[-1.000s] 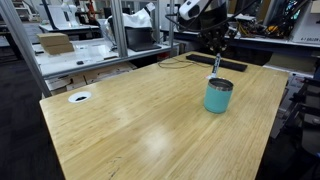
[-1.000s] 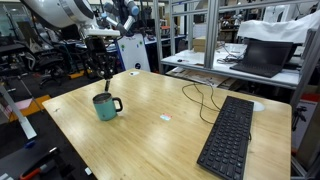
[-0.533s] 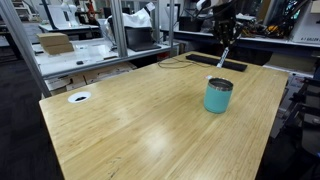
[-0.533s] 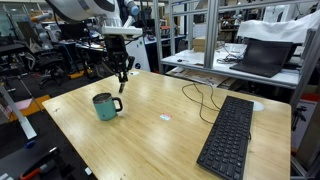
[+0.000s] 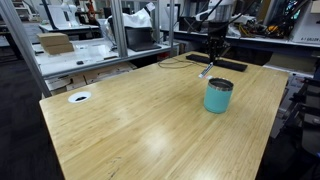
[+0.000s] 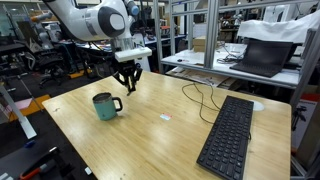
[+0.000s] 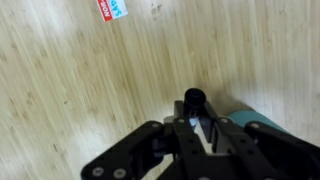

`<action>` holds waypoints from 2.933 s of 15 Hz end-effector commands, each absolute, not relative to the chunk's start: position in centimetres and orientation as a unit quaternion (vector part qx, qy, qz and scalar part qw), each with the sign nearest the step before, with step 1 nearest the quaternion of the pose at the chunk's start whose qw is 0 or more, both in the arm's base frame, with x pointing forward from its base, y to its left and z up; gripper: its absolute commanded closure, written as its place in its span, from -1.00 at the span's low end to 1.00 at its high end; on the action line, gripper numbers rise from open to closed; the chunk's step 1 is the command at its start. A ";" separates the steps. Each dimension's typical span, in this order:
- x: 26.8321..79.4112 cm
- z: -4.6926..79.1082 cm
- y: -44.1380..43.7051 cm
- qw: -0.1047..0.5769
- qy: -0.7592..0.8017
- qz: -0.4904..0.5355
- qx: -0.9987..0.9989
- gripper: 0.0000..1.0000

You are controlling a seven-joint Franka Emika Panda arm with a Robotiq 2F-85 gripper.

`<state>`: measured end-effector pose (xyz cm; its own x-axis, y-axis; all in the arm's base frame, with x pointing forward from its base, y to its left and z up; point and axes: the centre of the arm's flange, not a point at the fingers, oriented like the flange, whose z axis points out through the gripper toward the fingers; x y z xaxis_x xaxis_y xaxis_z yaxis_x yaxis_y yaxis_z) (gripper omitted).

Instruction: Remove the marker from the mug cup and put it on the table then put it back in the mug cup

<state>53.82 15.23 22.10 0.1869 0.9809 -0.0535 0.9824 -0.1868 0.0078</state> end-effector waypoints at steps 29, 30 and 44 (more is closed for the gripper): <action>57.7 15.0 23.0 0.038 0.698 -0.058 0.712 -0.87; 57.7 15.7 23.1 0.037 0.700 -0.068 0.710 -0.99; 59.2 18.0 26.4 0.017 0.733 -0.043 0.679 -1.00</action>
